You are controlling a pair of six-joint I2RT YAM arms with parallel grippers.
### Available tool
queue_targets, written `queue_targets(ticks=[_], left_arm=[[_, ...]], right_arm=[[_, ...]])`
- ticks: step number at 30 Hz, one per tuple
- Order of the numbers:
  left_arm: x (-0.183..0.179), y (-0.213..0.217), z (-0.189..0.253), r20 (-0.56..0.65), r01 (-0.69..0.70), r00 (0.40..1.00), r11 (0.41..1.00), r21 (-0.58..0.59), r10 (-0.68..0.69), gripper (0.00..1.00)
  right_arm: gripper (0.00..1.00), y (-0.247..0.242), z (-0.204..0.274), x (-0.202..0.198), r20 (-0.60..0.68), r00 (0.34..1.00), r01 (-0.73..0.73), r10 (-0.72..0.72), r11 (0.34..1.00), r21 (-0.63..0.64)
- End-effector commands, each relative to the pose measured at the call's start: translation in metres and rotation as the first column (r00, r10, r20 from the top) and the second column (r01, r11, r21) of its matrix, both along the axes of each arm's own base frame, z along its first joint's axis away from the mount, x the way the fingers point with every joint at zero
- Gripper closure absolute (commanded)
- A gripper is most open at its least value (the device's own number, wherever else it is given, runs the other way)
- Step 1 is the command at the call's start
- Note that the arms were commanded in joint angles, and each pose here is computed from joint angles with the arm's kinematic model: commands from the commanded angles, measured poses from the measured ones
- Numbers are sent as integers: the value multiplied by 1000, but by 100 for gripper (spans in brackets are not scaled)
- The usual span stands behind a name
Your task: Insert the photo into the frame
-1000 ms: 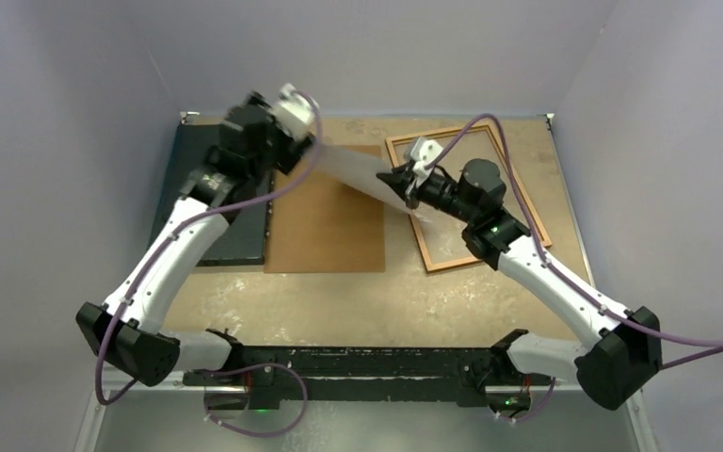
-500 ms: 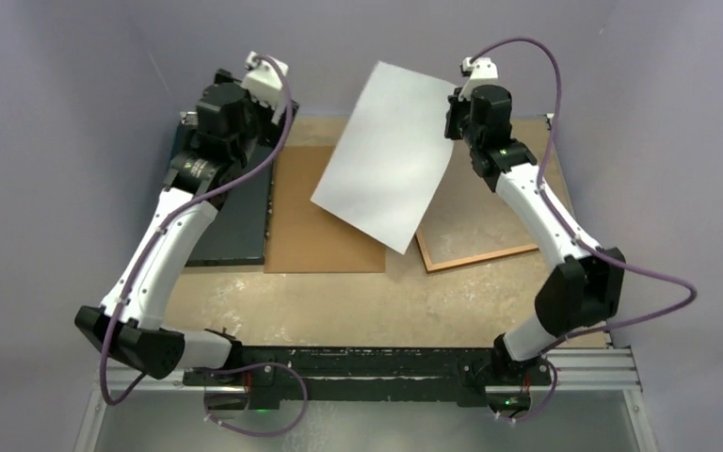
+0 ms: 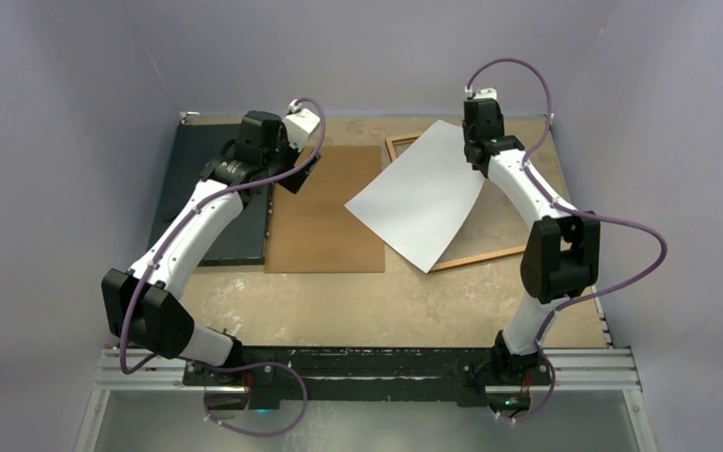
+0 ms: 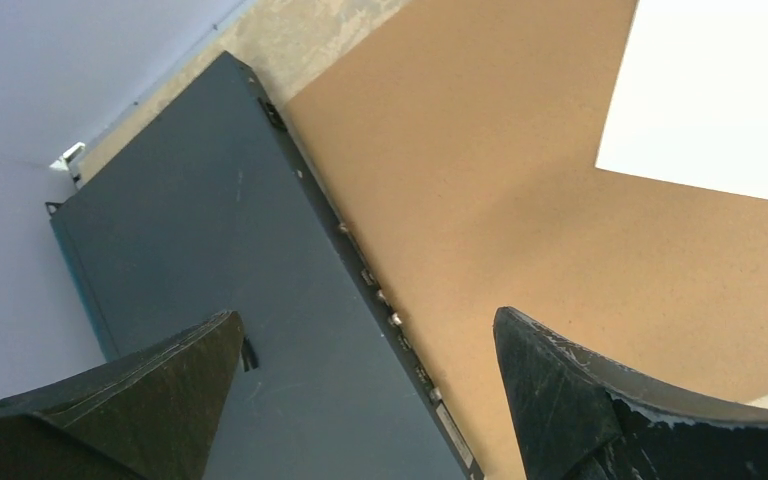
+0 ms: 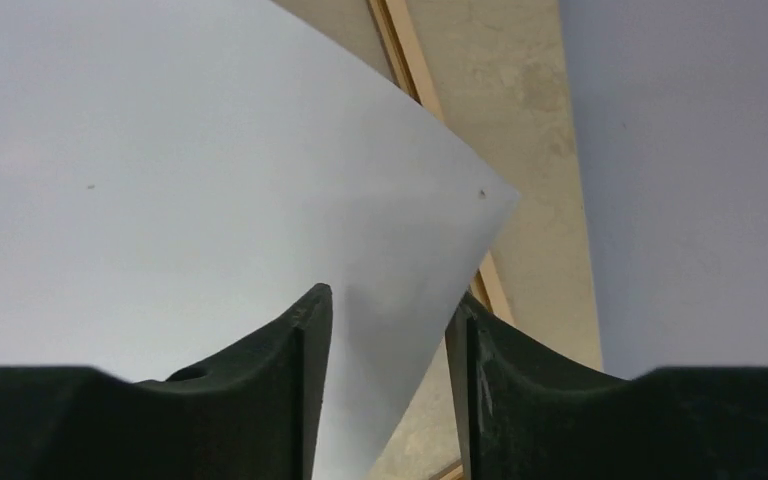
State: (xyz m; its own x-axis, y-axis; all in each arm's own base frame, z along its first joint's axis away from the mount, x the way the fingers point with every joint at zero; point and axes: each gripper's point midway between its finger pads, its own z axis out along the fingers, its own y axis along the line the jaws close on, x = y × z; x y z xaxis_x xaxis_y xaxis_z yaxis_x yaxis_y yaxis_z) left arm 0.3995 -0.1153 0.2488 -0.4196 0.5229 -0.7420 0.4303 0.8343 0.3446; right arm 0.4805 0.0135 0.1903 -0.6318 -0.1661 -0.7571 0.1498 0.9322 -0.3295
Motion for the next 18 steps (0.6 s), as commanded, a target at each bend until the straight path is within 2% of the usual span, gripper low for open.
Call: queue_targets(ticks=[1, 2, 4, 8, 10, 13, 16, 18], left_arm=[[-6, -9, -23, -60, 63, 996, 998, -4, -63, 4], [-8, -10, -28, -77, 68, 995, 998, -5, -68, 4], [-12, -12, -40, -120, 76, 990, 997, -10, -77, 3], [-20, -21, -66, -213, 97, 972, 995, -40, -103, 2], [-20, -25, -78, -238, 108, 964, 993, -54, -118, 2], [-12, -29, -95, -242, 129, 961, 991, -44, -135, 2], [3, -27, -111, -232, 111, 966, 994, -7, -110, 2], [10, -28, -119, -240, 105, 965, 994, -1, -102, 2]], right_arm=[[47, -20, 6, 6, 9, 995, 104, -104, 989, -100], [42, -22, 7, 7, 19, 993, 122, -121, 986, -112], [18, -28, 11, 5, 40, 985, 169, -165, 978, -123], [3, -27, 17, -4, 115, 974, 196, -193, 981, -13], [1, -34, 22, -5, 155, 963, 215, -221, 975, 57], [1, -64, 10, -6, 142, 935, 302, -324, 940, 158], [1, -100, -10, -9, 124, 888, 384, -442, 864, 327], [1, -125, -21, -13, 114, 853, 436, -509, 815, 382]])
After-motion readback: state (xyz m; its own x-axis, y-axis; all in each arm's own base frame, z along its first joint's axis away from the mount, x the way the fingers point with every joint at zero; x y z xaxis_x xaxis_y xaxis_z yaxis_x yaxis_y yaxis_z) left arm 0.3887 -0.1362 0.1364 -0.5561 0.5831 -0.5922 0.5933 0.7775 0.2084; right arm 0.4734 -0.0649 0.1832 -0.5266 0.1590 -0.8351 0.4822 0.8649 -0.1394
